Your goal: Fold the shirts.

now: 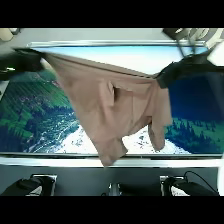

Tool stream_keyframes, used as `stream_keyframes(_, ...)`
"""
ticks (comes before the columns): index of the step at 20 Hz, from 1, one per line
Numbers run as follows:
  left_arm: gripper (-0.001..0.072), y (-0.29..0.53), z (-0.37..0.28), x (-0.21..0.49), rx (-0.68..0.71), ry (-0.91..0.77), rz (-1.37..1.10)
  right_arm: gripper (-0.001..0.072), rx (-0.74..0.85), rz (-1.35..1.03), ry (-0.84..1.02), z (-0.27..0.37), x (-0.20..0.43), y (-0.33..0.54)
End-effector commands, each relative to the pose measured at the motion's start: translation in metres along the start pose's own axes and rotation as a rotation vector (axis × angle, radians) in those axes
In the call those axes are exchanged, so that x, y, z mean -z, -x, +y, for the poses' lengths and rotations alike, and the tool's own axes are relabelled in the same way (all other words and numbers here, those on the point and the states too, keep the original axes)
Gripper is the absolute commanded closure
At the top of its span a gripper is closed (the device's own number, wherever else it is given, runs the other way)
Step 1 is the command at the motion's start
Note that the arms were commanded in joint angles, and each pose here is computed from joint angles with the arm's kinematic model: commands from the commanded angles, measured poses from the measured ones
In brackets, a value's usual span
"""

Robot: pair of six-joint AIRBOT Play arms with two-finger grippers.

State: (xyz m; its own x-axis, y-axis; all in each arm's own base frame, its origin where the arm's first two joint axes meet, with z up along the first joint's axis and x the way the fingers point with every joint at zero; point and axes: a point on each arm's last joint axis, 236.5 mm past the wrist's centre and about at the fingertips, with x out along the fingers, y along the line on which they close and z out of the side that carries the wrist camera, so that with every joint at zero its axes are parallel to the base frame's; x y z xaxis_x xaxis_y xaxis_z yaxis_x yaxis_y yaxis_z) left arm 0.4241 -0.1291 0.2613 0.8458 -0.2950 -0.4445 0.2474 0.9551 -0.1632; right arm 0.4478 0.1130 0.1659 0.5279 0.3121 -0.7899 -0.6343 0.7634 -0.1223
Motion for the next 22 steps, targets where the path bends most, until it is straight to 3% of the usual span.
stream_keyframes(1, 0.0684, -0.091, 0.018, 0.092, -0.040, 0.104, 0.253, 0.0690, -0.013, -0.031, -0.111, -0.026, 0.001, -0.115)
stream_keyframes(5, 0.0681, -0.149, 0.005, 0.166, -0.002, 0.335, 0.448, 0.0686, -0.186, 0.052, -0.346, 0.006, 0.028, -0.180)
stream_keyframes(6, 0.0629, -0.157, -0.003, 0.180, 0.022, 0.393, 0.486, 0.0614, -0.207, 0.056, -0.362, 0.010, 0.030, -0.185)
stream_keyframes(7, 0.0478, -0.162, -0.010, 0.189, 0.044, 0.445, 0.519, 0.0413, -0.208, 0.063, -0.358, 0.009, 0.032, -0.183)
stream_keyframes(8, 0.0252, -0.160, -0.011, 0.195, 0.052, 0.476, 0.549, 0.0188, -0.208, 0.081, -0.337, 0.008, 0.034, -0.175)
stream_keyframes(9, 0.0124, -0.154, -0.005, 0.201, 0.046, 0.467, 0.590, 0.0060, -0.201, 0.125, -0.268, 0.003, 0.044, -0.159)
stream_keyframes(12, 0.0120, -0.116, 0.037, 0.230, 0.033, 0.321, 0.789, 0.0083, -0.081, 0.402, -0.060, -0.043, 0.117, -0.093)
stream_keyframes(13, 0.0120, -0.101, 0.055, 0.244, -0.005, 0.323, 0.867, 0.0178, -0.012, 0.436, -0.152, -0.066, 0.133, -0.072)
stream_keyframes(14, 0.0120, -0.087, 0.066, 0.258, -0.024, 0.345, 0.937, 0.0189, 0.003, 0.442, -0.221, -0.077, 0.145, -0.058)
stream_keyframes(16, 0.0124, -0.073, 0.067, 0.284, -0.008, 0.381, 1.023, 0.0189, -0.057, 0.479, -0.314, -0.071, 0.173, -0.045)
stream_keyframes(18, 0.0253, -0.078, 0.041, 0.309, 0.052, 0.464, 1.038, 0.0187, -0.159, 0.589, -0.345, -0.045, 0.213, -0.041)
stream_keyframes(20, 0.0254, -0.102, 0.000, 0.316, 0.145, 0.610, 0.958, 0.0187, -0.278, 0.607, -0.366, -0.004, 0.235, -0.051)
stream_keyframes(22, 0.0248, -0.114, -0.023, 0.330, 0.173, 0.615, 0.953, 0.0163, -0.357, 0.568, -0.404, 0.030, 0.243, -0.059)
